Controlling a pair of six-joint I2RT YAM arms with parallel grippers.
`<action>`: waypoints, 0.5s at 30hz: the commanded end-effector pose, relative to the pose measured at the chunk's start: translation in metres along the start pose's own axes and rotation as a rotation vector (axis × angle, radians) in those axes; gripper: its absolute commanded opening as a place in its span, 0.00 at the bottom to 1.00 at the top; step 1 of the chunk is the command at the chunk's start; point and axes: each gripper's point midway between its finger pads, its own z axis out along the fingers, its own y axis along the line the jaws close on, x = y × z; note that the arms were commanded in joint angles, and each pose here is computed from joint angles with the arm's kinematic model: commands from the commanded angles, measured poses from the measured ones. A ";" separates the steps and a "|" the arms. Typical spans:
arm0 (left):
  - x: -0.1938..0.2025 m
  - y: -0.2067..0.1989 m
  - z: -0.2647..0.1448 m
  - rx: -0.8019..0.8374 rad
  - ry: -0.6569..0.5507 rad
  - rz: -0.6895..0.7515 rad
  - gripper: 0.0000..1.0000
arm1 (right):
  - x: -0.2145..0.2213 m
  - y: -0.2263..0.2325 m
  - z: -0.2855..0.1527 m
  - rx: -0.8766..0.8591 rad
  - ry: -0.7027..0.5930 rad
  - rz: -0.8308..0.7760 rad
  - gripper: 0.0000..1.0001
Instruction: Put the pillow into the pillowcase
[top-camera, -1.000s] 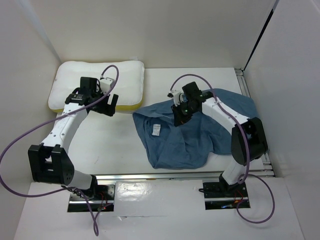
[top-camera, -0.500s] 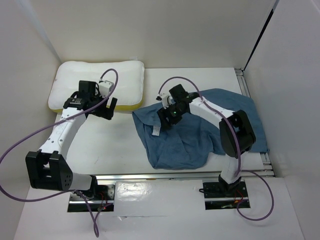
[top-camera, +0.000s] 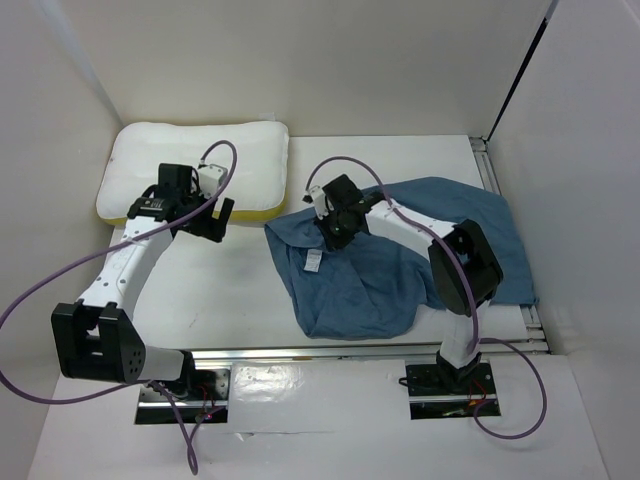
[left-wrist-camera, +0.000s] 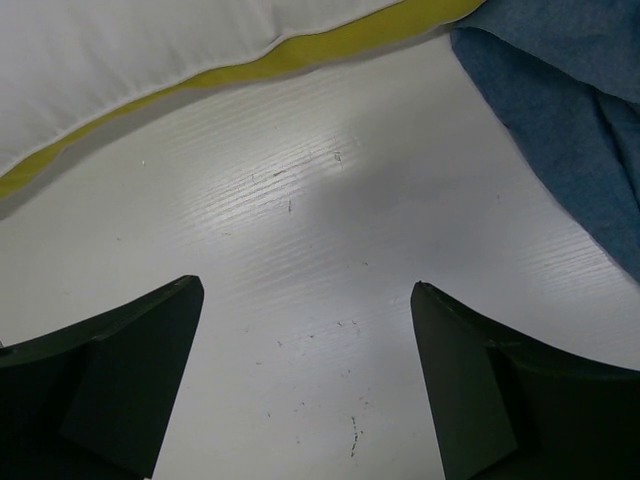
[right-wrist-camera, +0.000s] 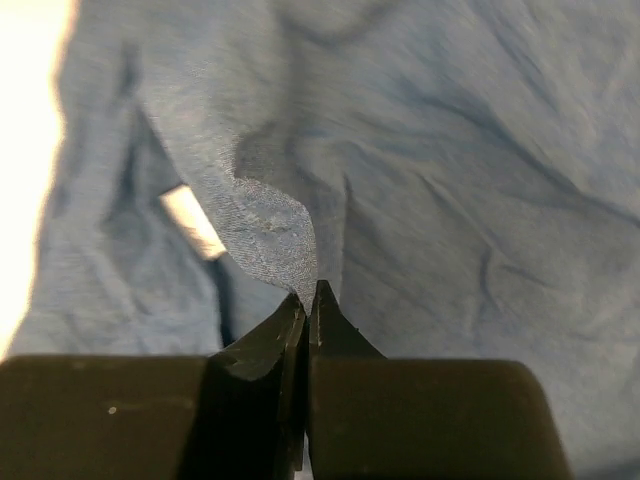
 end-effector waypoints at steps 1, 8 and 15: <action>-0.013 0.003 -0.006 -0.002 -0.053 0.019 1.00 | 0.002 -0.021 0.007 0.099 -0.007 0.005 0.00; -0.067 0.005 0.007 0.059 -0.119 0.027 1.00 | 0.008 -0.039 -0.003 0.105 -0.003 0.055 0.00; -0.128 0.025 0.037 0.049 -0.173 0.098 1.00 | 0.006 -0.036 -0.019 0.072 -0.023 0.078 0.00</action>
